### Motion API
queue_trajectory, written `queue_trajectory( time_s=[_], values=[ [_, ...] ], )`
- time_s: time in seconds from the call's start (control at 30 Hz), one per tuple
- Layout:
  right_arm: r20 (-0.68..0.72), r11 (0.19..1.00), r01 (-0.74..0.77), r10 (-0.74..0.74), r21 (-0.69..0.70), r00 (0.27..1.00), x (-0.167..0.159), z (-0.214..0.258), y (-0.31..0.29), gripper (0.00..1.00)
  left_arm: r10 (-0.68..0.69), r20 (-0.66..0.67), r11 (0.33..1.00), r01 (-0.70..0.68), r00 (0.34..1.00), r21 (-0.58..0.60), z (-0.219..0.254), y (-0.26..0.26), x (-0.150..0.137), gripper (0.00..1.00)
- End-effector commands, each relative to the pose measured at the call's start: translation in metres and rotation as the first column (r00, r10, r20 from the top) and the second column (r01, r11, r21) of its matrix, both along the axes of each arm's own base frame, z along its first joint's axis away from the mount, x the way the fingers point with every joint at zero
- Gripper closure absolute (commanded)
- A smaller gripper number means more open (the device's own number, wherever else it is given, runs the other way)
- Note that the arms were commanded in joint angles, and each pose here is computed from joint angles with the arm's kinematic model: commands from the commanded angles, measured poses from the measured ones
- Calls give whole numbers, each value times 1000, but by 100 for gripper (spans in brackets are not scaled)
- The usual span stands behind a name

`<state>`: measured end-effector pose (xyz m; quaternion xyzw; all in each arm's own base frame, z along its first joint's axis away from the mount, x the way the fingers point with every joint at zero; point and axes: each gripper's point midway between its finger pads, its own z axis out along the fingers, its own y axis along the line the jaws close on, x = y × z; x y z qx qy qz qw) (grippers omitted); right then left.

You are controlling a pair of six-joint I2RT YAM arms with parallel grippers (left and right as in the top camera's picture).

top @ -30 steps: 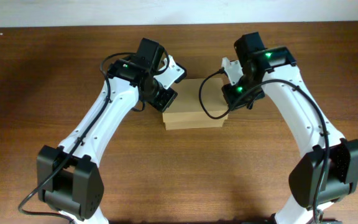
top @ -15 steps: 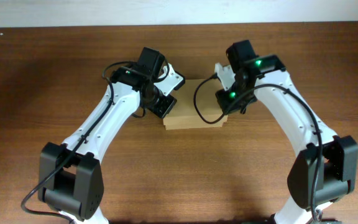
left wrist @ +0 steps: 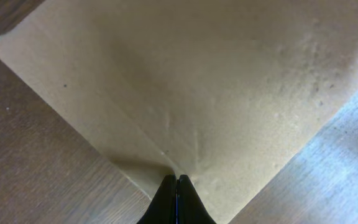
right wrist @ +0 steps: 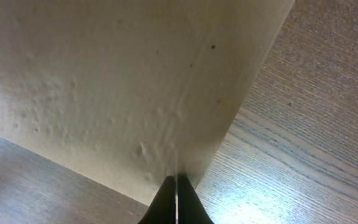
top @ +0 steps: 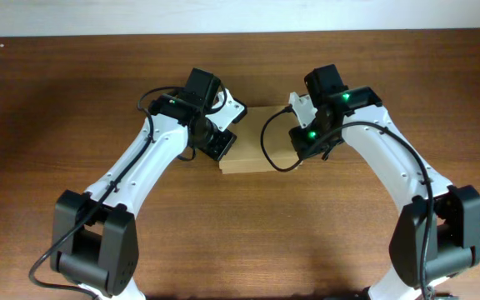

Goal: Pack container

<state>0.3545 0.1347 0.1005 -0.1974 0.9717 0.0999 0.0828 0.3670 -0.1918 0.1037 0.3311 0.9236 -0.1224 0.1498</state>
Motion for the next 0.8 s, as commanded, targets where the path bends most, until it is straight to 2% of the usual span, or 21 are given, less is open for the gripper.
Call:
queue_trajectory(
  time_s=[0.0, 0.17, 0.27, 0.4, 0.57, 0.77],
  values=[
    [31, 1000, -9, 8, 28, 999, 16, 17, 9, 96, 41, 75, 998, -44, 996, 33, 20, 7, 15, 98],
    [145, 1000, 11, -13, 10, 989, 42, 82, -4, 96, 84, 195, 994, -95, 977, 50, 63, 12, 42, 98],
    [218, 999, 40, -46, 29, 975, 55, 119, -14, 96, 124, 307, 982, -162, 943, 101, 93, 25, 63, 98],
    [328, 993, 116, -118, 24, 937, 75, 160, -44, 96, 184, 438, 956, -264, 880, 129, 135, 48, 87, 92],
    [372, 968, 249, -235, 12, 898, 88, 174, -102, 96, 288, 511, 907, -403, 810, 127, 164, 101, 108, 87],
    [374, 933, 361, -336, 2, 865, 87, 174, -164, 96, 426, 480, 831, -542, 767, 128, 159, 185, 112, 85]
  ],
)
